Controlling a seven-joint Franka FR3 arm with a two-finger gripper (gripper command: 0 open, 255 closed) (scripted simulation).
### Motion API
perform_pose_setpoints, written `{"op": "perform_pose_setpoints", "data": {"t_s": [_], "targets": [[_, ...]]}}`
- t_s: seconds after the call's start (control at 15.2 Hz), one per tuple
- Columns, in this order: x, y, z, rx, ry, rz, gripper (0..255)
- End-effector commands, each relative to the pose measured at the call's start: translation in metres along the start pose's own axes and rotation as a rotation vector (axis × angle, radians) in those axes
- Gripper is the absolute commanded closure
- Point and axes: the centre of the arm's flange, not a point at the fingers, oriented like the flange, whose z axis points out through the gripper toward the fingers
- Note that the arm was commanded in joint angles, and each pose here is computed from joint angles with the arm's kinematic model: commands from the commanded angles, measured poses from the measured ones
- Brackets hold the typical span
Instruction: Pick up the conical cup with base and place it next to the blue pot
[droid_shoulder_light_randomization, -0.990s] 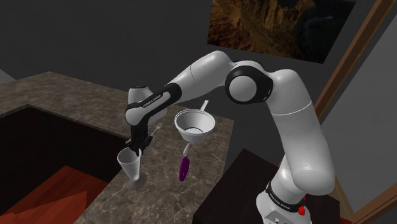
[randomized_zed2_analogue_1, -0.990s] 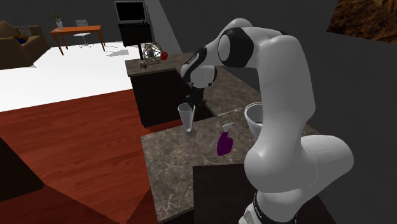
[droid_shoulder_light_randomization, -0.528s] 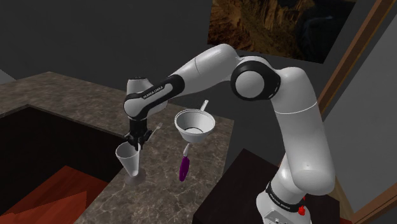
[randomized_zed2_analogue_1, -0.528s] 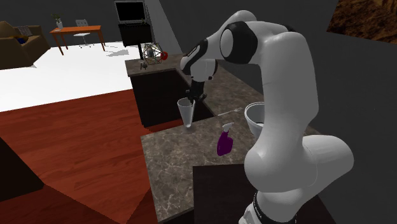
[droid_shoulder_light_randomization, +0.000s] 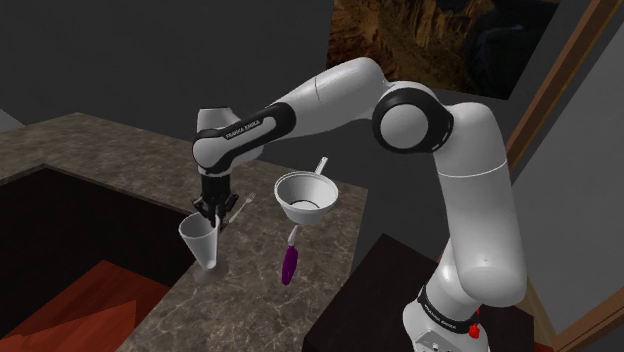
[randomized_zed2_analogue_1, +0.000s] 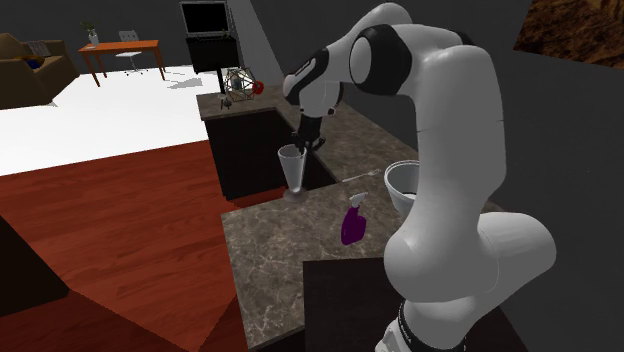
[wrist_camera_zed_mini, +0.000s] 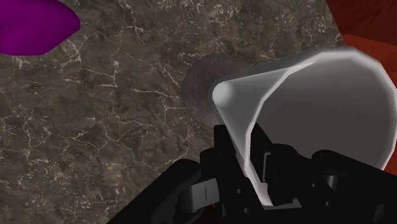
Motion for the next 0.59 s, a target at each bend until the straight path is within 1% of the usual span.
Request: {"op": "perform_pose_setpoints", "data": {"t_s": [0.0, 0.53], "targets": [[-0.002, -0.002, -0.01, 0.0, 0.0, 0.0, 255], [-0.007, -0.008, -0.052, 0.0, 0.0, 0.0, 255]]}}
